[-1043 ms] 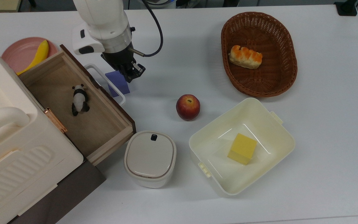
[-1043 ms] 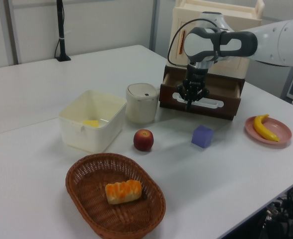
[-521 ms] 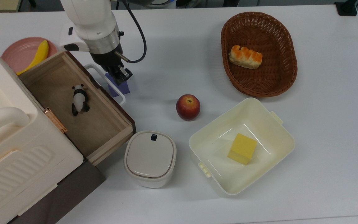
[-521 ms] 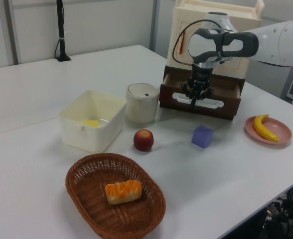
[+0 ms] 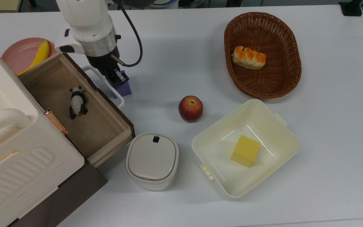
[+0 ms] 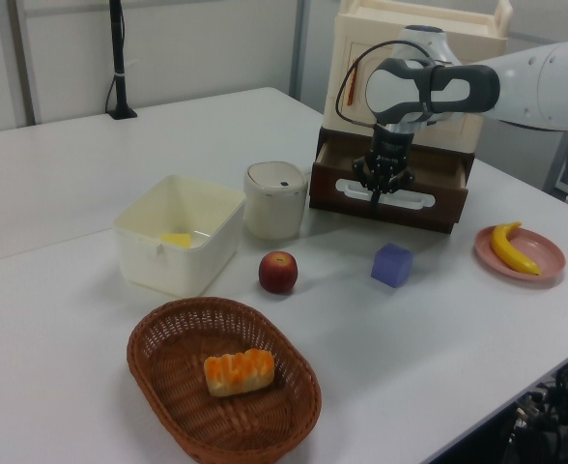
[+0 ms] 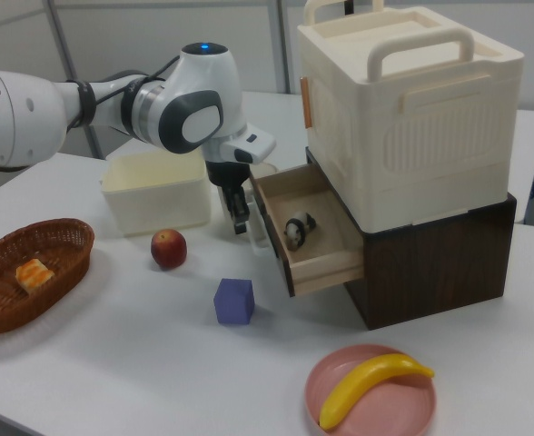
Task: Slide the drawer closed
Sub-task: 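Push the drawer front into the dark cabinet with the gripper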
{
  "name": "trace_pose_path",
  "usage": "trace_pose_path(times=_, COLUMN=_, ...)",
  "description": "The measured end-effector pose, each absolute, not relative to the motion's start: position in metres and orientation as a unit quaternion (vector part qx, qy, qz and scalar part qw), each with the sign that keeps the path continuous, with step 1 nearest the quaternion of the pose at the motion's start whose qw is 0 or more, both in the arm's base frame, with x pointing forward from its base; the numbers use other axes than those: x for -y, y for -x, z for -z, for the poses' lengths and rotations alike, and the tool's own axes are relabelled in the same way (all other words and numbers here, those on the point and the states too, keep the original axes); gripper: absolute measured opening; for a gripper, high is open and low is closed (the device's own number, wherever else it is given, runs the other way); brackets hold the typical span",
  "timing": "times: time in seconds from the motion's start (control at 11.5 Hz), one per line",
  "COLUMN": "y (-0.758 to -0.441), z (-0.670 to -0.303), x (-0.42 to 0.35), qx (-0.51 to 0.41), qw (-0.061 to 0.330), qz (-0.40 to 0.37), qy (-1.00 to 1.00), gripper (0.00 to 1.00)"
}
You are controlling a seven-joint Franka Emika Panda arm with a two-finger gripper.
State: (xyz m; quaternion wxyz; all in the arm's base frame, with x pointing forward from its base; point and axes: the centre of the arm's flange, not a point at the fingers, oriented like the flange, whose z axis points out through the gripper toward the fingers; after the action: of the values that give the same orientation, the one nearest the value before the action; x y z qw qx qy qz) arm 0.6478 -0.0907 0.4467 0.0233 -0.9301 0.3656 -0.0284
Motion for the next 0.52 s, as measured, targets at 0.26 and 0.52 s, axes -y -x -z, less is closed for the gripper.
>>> trace_pose_path(times=0.26, y=-0.650, z=-0.445, x=0.122, qx=-0.386, qw=0.023, qz=0.041, qy=0.921, gripper=0.01)
trace_pose_path(times=0.52, y=-0.653, z=-0.438, x=0.150, qx=-0.398, qw=0.018, qz=0.042, qy=0.916, gripper=0.01)
